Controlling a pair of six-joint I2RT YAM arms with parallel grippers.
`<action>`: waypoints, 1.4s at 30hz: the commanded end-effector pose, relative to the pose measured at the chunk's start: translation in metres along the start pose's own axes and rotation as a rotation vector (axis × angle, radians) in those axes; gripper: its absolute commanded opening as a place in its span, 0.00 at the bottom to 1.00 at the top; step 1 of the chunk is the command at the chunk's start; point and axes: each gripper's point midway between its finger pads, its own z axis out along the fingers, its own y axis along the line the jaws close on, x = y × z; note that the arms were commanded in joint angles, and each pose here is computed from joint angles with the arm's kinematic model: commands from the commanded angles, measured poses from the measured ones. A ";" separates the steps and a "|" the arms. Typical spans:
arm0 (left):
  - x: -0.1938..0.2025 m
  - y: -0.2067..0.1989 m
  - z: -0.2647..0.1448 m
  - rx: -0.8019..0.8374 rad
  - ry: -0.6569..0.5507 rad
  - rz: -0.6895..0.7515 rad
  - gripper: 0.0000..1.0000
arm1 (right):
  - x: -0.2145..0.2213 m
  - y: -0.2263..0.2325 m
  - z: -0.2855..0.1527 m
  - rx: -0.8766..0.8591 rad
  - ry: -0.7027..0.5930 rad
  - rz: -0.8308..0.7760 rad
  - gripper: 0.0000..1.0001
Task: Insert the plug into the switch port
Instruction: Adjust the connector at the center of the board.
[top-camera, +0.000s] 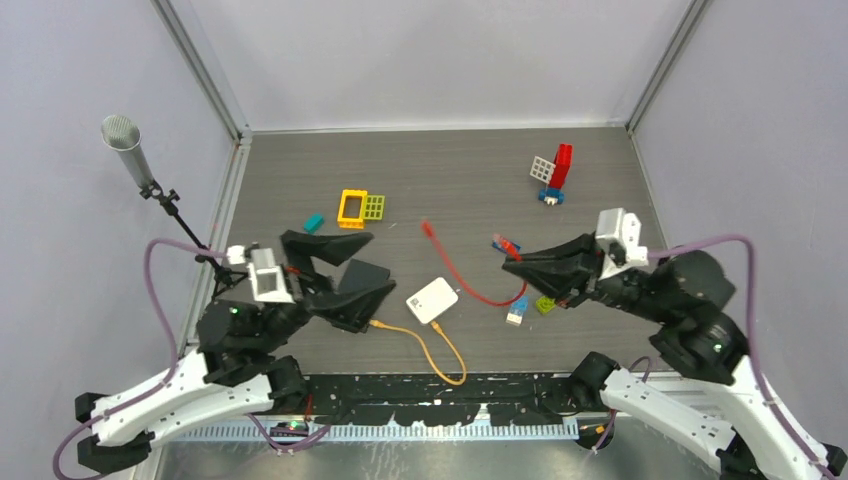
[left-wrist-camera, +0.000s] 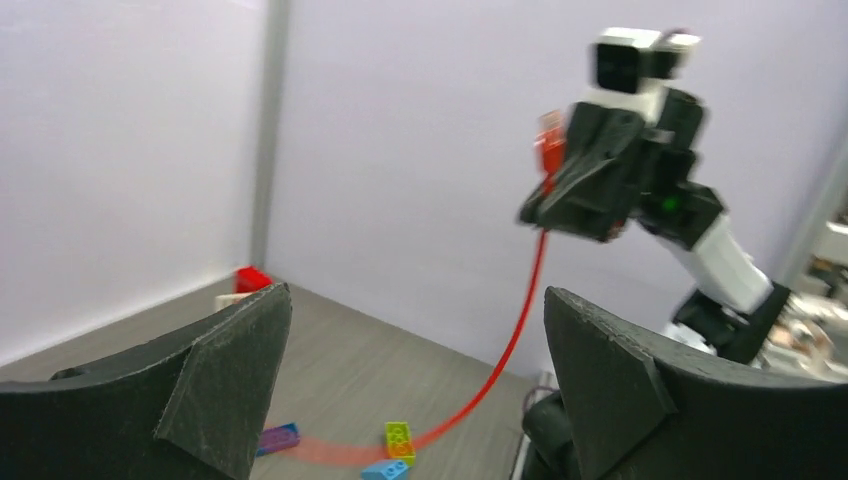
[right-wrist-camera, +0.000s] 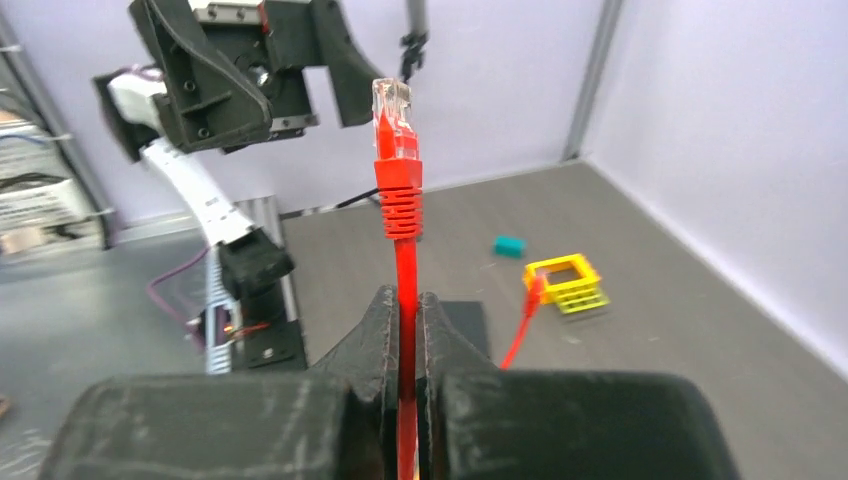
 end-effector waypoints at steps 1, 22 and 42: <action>0.000 0.050 -0.032 -0.303 0.048 -0.007 1.00 | 0.022 -0.032 -0.008 0.148 0.223 -0.075 0.00; 0.012 0.096 -0.104 -0.596 0.053 -0.034 0.99 | 0.265 0.054 0.082 0.311 0.828 -0.325 0.41; 0.083 0.130 -0.128 -0.888 0.375 -0.018 1.00 | 0.250 -0.031 0.057 0.343 0.622 0.174 0.57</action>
